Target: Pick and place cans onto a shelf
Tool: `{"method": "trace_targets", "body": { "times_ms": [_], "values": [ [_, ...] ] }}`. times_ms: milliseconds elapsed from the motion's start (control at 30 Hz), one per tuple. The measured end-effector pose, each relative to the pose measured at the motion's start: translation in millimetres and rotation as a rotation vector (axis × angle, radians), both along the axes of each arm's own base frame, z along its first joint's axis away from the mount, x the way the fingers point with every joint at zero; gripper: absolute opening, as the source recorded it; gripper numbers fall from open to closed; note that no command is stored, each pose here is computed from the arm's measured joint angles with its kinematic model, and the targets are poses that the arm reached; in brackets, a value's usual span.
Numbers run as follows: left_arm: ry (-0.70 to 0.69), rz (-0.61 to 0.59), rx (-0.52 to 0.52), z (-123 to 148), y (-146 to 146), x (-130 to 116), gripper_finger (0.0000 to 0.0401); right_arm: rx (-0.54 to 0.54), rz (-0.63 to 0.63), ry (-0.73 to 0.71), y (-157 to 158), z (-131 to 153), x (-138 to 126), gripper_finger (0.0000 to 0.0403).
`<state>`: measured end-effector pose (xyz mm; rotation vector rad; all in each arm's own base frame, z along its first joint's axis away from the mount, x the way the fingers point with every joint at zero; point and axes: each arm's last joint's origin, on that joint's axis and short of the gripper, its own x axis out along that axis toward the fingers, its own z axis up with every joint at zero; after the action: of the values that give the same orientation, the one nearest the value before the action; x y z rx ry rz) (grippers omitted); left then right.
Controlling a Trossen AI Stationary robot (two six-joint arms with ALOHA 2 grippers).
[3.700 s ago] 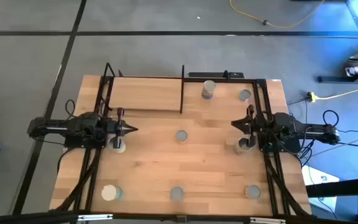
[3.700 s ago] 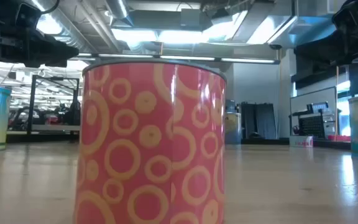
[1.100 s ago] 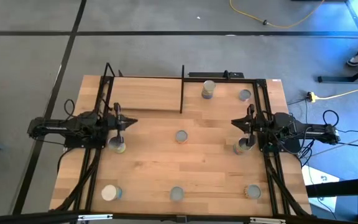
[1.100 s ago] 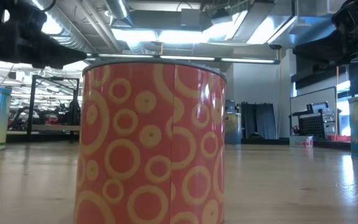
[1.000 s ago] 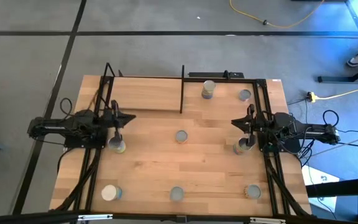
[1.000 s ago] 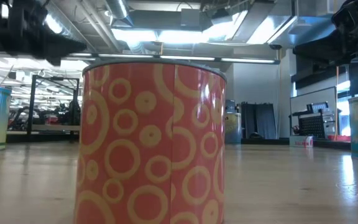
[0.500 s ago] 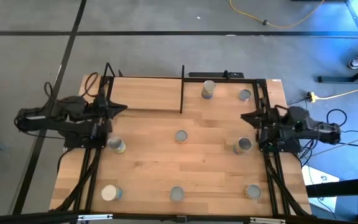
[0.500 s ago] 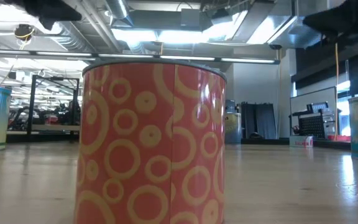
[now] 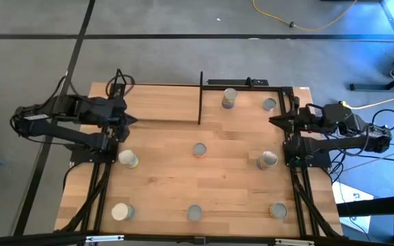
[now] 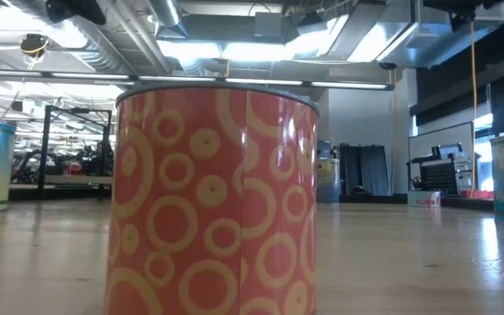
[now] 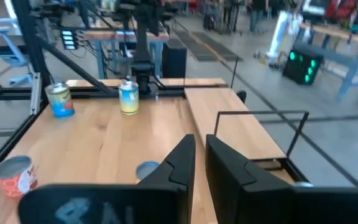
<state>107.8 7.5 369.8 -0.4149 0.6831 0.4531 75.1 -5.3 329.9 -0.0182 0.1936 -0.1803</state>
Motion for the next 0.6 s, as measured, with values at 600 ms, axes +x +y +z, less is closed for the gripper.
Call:
{"method": "trace_targets", "body": {
  "times_ms": [600],
  "values": [
    [0.071, -0.02, -0.446, 4, -10, 3, 0.0, 0.038, -0.032, 0.095, -1, 39, 37, 0.0042]
  ]
}}
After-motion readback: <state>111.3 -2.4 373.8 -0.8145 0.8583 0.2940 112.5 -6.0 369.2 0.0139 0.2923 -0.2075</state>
